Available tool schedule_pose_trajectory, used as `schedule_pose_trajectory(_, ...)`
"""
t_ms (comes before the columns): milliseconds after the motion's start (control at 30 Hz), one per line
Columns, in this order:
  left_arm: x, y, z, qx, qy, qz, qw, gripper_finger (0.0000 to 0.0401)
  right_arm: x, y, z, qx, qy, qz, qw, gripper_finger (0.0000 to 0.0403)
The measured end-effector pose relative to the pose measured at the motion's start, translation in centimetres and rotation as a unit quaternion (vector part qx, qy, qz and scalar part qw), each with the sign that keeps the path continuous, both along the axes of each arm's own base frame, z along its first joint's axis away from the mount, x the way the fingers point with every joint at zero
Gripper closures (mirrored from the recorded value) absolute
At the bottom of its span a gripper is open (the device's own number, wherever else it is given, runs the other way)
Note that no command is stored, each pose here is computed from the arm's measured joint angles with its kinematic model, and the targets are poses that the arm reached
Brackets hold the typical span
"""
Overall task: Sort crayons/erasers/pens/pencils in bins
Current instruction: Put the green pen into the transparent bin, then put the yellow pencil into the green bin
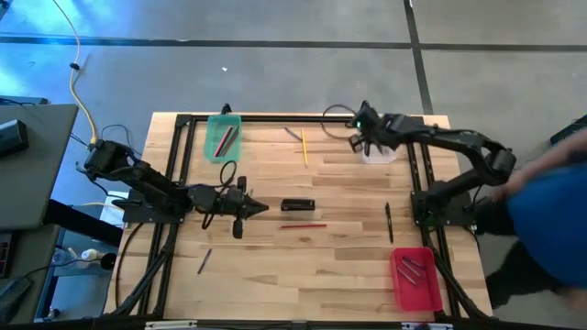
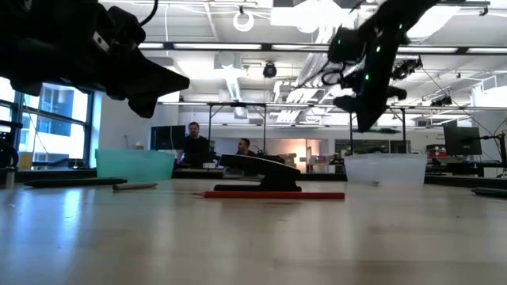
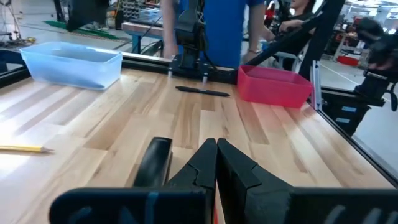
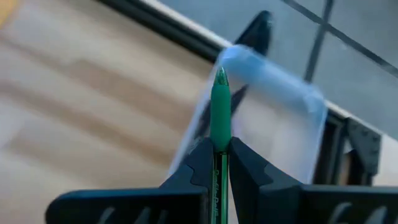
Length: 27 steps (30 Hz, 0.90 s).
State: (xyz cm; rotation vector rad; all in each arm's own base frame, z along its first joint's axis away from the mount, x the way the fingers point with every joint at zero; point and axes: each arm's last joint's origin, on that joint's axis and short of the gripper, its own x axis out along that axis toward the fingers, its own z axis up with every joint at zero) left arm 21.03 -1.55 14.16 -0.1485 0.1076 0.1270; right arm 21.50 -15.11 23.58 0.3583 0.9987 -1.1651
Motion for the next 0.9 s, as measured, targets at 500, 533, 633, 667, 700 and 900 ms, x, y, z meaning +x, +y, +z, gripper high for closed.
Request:
schedule_pose_trajectory(500, 0.0, -0.1, 0.0, -0.019, 0.0, -0.003, 1.0, 0.0401, -2.3, -7.7, -6.0, 0.09, 0.062, -0.016, 0.994, 0.0388)
schedule_pose_trajectory(533, 0.0, -0.1, -0.1, -0.02, 0.001, -0.006, 1.0, 0.0401, -2.3, -7.8, -6.1, 0.093, 0.064, -0.016, 0.993, 0.0388)
schedule_pose_trajectory(633, 0.0, -0.1, -0.1, -0.021, 0.002, -0.014, 1.0, 0.0401, -2.3, -7.7, -6.2, 0.096, 0.064, -0.022, 0.993, 0.0373)
schedule_pose_trajectory(667, 0.0, -0.1, -0.1, -0.021, 0.002, -0.015, 1.0, 0.0401, -2.4, -7.7, -6.3, 0.098, 0.063, -0.027, 0.993, 0.0364)
schedule_pose_trajectory(700, 0.0, -0.1, -0.1, -0.021, 0.002, -0.016, 1.0, 0.0401, -2.4, -7.6, -6.3, 0.101, 0.063, -0.03, 0.992, 0.0354)
schedule_pose_trajectory(900, 0.0, -0.1, -0.1, -0.02, 0.003, -0.016, 1.0, 0.0401, -2.4, -7.3, -5.8, 0.105, 0.064, -0.033, 0.992, 0.0288)
